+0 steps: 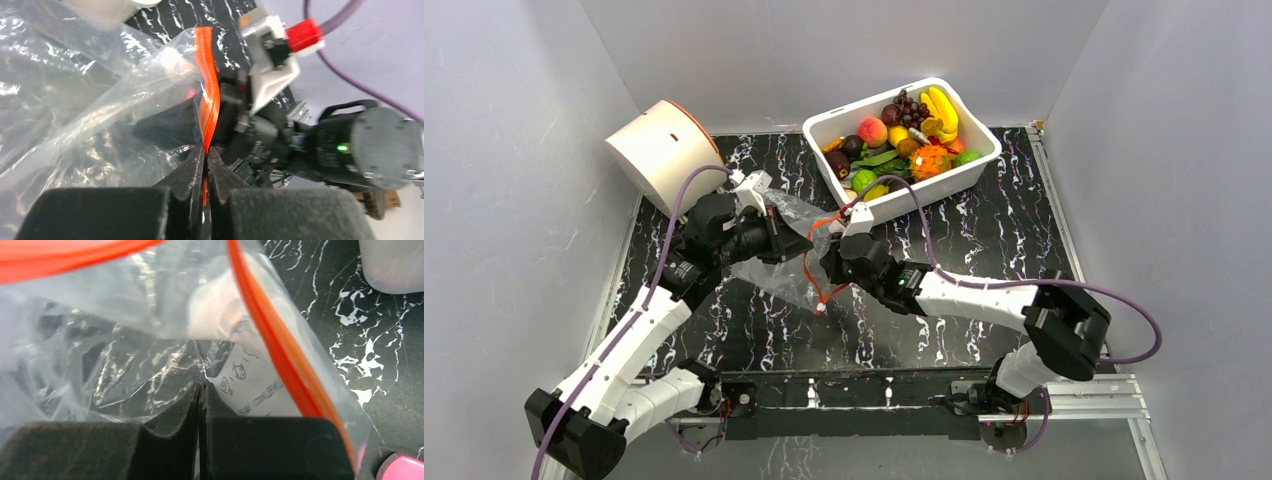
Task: Place the food in the zip-top bag and seal the zipper
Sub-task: Open the zipper of the food storage bag.
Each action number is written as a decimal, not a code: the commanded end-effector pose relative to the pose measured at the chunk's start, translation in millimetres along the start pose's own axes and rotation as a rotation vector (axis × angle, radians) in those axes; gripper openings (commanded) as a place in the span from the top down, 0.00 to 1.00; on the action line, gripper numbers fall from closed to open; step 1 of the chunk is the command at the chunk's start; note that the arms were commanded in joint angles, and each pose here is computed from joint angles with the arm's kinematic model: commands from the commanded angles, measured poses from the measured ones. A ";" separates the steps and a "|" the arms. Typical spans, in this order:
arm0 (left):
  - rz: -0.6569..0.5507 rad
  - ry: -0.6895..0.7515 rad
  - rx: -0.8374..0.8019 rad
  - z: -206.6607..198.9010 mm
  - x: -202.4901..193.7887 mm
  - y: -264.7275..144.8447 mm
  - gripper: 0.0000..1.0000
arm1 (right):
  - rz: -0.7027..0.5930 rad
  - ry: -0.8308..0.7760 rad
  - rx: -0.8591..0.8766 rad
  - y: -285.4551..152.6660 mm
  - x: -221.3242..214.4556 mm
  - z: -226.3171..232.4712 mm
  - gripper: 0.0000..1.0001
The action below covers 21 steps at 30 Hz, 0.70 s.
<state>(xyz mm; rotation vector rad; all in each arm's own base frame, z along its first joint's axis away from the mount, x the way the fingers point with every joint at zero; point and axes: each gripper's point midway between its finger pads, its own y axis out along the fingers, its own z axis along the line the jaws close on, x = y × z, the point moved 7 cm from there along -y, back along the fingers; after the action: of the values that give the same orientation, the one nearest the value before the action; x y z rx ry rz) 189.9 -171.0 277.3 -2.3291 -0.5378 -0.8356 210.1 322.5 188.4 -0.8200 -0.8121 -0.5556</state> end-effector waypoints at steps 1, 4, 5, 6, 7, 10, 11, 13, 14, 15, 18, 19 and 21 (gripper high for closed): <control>-0.011 -0.096 -0.121 -15.4 -1.2 -0.4 1.00 | -0.147 0.011 -0.013 18.8 15.0 -5.3 1.00; -0.023 -0.108 -0.131 -16.7 -0.3 -0.3 1.00 | -0.113 0.012 -0.053 31.8 5.6 -13.6 1.00; -0.035 -0.108 -0.123 -16.7 1.4 -1.0 1.00 | -0.107 0.010 -0.071 34.9 3.0 -16.8 1.00; -0.045 -0.107 -0.112 -16.4 2.8 -1.8 1.00 | -0.103 0.009 -0.086 37.1 0.5 -19.4 1.00; -0.058 -0.102 -0.098 -16.0 4.6 -3.4 1.00 | -0.101 0.007 -0.100 38.5 -1.2 -22.0 1.00; -0.099 -0.035 0.026 -0.3 4.6 -6.5 1.00 | -0.097 0.002 -0.118 39.2 -2.4 -26.1 1.00; -0.089 0.008 0.075 8.8 2.1 -4.2 1.00 | -0.088 -0.015 -0.048 35.6 4.4 -15.0 1.00; -0.050 0.077 0.164 27.9 -6.0 1.8 1.00 | -0.055 -0.101 0.159 24.1 22.6 15.9 0.95; -0.044 0.099 0.187 33.9 -8.3 3.7 1.00 | -0.044 -0.124 0.196 19.6 28.1 22.5 0.88; -0.036 0.132 0.233 44.5 -12.4 6.5 1.00 | -0.021 -0.150 0.235 11.8 35.1 29.9 0.81; -0.021 0.168 0.298 57.8 -17.7 8.0 1.00 | -0.008 -0.179 0.275 -6.0 46.2 36.4 0.71; -0.018 0.180 0.308 59.9 -18.0 7.9 1.00 | -0.015 -0.185 0.279 -11.9 50.7 37.3 0.69; -0.007 0.203 0.325 63.6 -19.5 7.7 1.00 | -0.031 -0.201 0.292 -23.5 61.5 40.3 0.62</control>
<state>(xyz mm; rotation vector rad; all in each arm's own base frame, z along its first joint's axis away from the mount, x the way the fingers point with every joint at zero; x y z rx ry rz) 204.5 -148.6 230.8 -2.0449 -0.5822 -0.8481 220.3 339.0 202.5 -0.7303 -0.9541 -0.3745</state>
